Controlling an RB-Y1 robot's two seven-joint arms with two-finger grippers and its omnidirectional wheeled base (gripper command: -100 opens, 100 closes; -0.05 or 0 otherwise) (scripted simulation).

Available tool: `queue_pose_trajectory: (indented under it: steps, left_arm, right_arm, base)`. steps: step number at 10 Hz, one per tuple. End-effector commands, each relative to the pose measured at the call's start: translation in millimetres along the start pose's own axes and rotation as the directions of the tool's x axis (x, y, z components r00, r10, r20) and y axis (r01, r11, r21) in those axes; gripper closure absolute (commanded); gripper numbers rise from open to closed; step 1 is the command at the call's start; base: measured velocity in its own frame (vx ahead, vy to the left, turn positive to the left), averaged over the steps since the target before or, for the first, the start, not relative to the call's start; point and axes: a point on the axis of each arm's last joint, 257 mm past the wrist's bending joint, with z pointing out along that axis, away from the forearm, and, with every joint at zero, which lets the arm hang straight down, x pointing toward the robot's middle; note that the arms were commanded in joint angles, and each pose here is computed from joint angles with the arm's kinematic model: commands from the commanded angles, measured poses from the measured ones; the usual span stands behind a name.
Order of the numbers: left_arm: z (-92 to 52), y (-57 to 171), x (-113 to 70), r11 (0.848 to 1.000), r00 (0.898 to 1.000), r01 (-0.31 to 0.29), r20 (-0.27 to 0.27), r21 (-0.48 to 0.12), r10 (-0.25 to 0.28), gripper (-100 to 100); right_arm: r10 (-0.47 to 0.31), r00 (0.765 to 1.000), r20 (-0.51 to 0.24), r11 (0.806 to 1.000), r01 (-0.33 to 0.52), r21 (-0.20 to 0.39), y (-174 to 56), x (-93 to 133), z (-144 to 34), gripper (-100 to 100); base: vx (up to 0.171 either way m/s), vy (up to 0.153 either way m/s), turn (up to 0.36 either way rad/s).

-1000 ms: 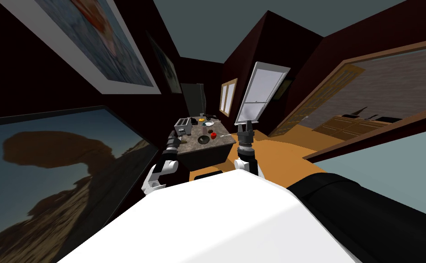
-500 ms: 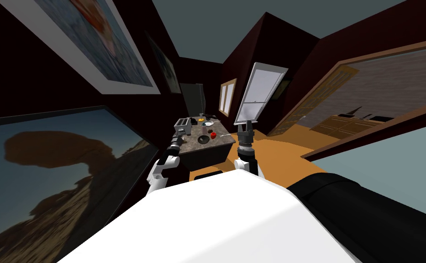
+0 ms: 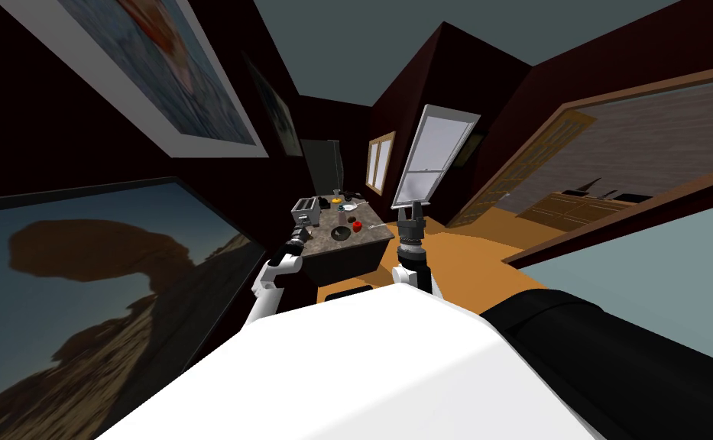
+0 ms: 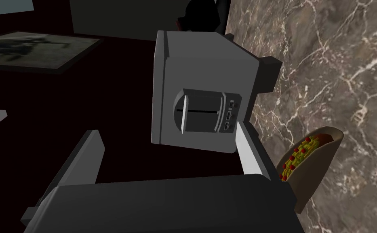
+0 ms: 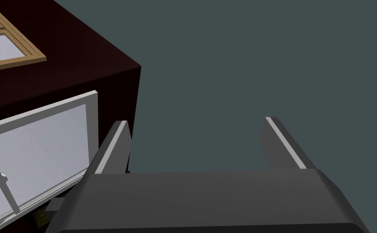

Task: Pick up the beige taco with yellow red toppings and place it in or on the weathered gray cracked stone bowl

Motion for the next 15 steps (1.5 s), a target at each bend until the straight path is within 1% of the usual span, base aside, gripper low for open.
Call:
queue_pose_trajectory:
  steps: [1,2,3,4,5,6,7,8,9,10,11,12,13,14,15]
  left_arm:
    - [12.1,10,0.3,0.999,1.0,0.008,-0.002,-0.053,-0.008,-100]
    - [11.7,16,-0.9,0.997,1.0,0.008,0.002,-0.076,-0.008,-100]
    - [22.3,22,0.6,0.994,1.0,0.015,-0.002,-0.11,-0.015,-100]
    - [22.9,28,-0.3,0.991,1.0,0.015,0.003,-0.136,-0.015,-100]
    - [22.6,30,-0.6,0.99,1.0,0.015,0.004,-0.143,-0.014,-100]
    - [33.3,38,1.0,0.982,1.0,0.021,0.002,-0.188,-0.021,-100]
    - [32.3,43,0.1,0.977,1.0,0.021,0.006,-0.21,-0.02,-100]
    - [41.2,48,2.0,0.97,1.0,0.026,0.003,-0.243,-0.026,-100]
    - [41.0,55,1.4,0.962,1.0,0.025,0.008,-0.272,-0.024,-100]
    - [49.1,58,4.5,0.953,1.0,0.029,0.004,-0.302,-0.029,-100]
    - [48.6,65,3.2,0.943,1.0,0.029,0.01,-0.331,-0.027,-100]
    - [47.4,68,2.6,0.939,1.0,0.029,0.012,-0.344,-0.026,-100]
    - [55.1,74,4.9,0.924,0.999,0.033,0.012,-0.382,-0.03,-100]
    - [53.3,78,4.6,0.914,0.999,0.032,0.015,-0.404,-0.028,-100]
    - [60.3,81,7.6,0.9,0.999,0.034,0.013,-0.434,-0.032,-100]
  right_arm:
    - [0.0,1.0,0.0,1.0,0.0,0.0,0,0,0.0,0]
    - [0.0,1.0,0.0,1.0,0.0,0.0,0,0,0.0,0]
    - [0.0,1.0,0.0,1.0,0.0,0.0,0,0,0.0,0]
    - [0.0,1.0,0.0,1.0,0.0,0.0,0,0,0.0,0]
    - [0.0,1.0,0.0,1.0,0.0,0.0,0,0,0.0,0]
    - [0.0,1.0,0.0,1.0,0.0,0.0,0,0,0.0,0]
    - [0.0,1.0,0.0,1.0,0.0,0.0,0,0,0.0,0]
    - [0.0,1.0,0.0,1.0,0.0,0.0,0,0,0.0,0]
    - [0.0,1.0,0.0,1.0,0.0,0.0,0,0,0.0,0]
    - [0.0,1.0,0.0,1.0,0.0,0.0,0,0,0.0,0]
    - [0.0,1.0,0.0,1.0,0.0,0.0,0,0,0.0,0]
    - [0.0,1.0,0.0,1.0,0.0,0.0,0,0,0.0,0]
    - [0.0,1.0,0.0,1.0,0.0,0.0,0,0,0.0,0]
    - [0.0,1.0,0.0,1.0,0.0,0.0,0,0,0.0,0]
    - [0.0,1.0,0.0,1.0,0.0,0.0,0,0,0.0,0]
  base:
    - [-0.001,0.006,-0.011]
    - [0.001,0.01,-0.013]
    - [0.0,0.013,-0.01]
    - [0.0,0.012,-0.009]
    - [0.0,0.0,0.0]
    - [0.001,0.009,-0.001]
    - [0.002,0.009,-0.009]
    - [0.002,0.011,-0.002]
    - [0.003,0.01,-0.004]
    - [0.005,0.014,0.003]
    - [0.004,0.011,-0.001]
    - [0.0,0.0,0.0]
    - [0.004,0.008,0.01]
    - [0.005,0.011,0.001]
    - [0.01,0.018,0.011]
